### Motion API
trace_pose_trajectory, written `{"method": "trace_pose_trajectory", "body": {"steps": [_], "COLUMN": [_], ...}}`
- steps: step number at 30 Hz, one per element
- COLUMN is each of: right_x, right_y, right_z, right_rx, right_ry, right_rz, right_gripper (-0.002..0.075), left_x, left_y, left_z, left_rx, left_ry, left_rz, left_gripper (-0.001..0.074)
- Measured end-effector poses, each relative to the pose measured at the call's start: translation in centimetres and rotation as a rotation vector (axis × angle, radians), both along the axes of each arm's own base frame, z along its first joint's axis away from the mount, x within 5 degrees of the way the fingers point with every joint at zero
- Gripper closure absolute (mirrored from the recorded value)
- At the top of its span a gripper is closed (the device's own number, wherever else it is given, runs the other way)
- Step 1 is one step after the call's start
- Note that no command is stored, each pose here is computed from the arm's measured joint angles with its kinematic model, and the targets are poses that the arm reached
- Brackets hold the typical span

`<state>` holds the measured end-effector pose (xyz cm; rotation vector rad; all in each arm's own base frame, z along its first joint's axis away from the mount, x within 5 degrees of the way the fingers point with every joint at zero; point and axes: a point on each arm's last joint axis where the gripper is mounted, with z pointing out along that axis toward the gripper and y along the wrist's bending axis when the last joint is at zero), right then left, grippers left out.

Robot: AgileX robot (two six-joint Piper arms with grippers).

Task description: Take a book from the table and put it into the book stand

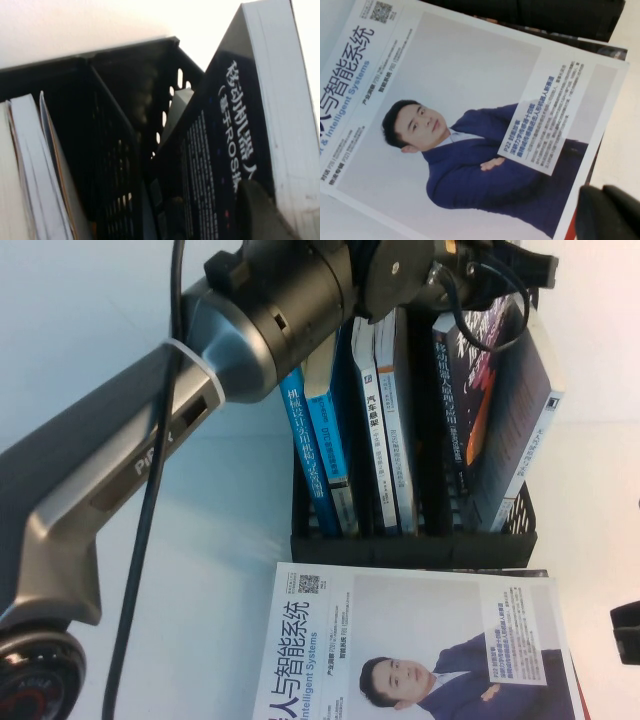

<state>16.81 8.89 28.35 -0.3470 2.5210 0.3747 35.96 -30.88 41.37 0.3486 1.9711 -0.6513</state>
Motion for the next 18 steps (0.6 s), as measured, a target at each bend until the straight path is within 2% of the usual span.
{"method": "trace_pose_trajectory", "body": {"steps": [2,4,6,8,10,12,13,17,18], "right_x": [0.0,-0.1,-0.1,-0.1,0.0,0.0,0.0,0.2,0.2], "right_y": [0.0,-0.1,-0.1,-0.2,-0.3,-0.6,-0.8,-1.8,-2.0], "right_z": [0.0,-0.1,-0.1,-0.1,-0.2,-0.2,-0.3,-0.3,-0.1], "right_rx": [-0.006,-0.014,-0.023,-0.033,-0.054,-0.093,-0.124,-0.229,-0.249], "right_ry": [0.005,0.009,0.012,0.01,0.002,-0.007,-0.01,-0.036,-0.052], "right_rz": [0.0,0.002,0.005,0.007,0.011,0.019,0.022,-0.003,-0.013], "right_gripper": [0.0729,0.0729,0.0729,0.0729,0.0729,0.0729,0.0729,0.0729,0.0729], "left_x": [0.1,0.2,0.0,-0.3,-0.7,-1.1,-1.4,-2.6,-2.9], "left_y": [-0.1,-0.2,0.0,0.3,0.5,0.9,1.0,1.9,2.1], "left_z": [-0.2,0.2,0.9,1.3,1.4,1.2,0.8,0.2,0.2], "left_rx": [0.001,-0.018,-0.032,-0.028,-0.008,0.043,0.081,0.258,0.292], "left_ry": [-0.001,-0.024,-0.04,-0.037,-0.013,0.041,0.074,0.157,0.171], "left_rz": [0.0,-0.002,-0.002,0.0,0.001,0.005,0.002,-0.041,-0.055], "left_gripper": [0.0565,0.0462,0.0323,0.0233,0.0201,0.0232,0.0279,0.059,0.064]}}
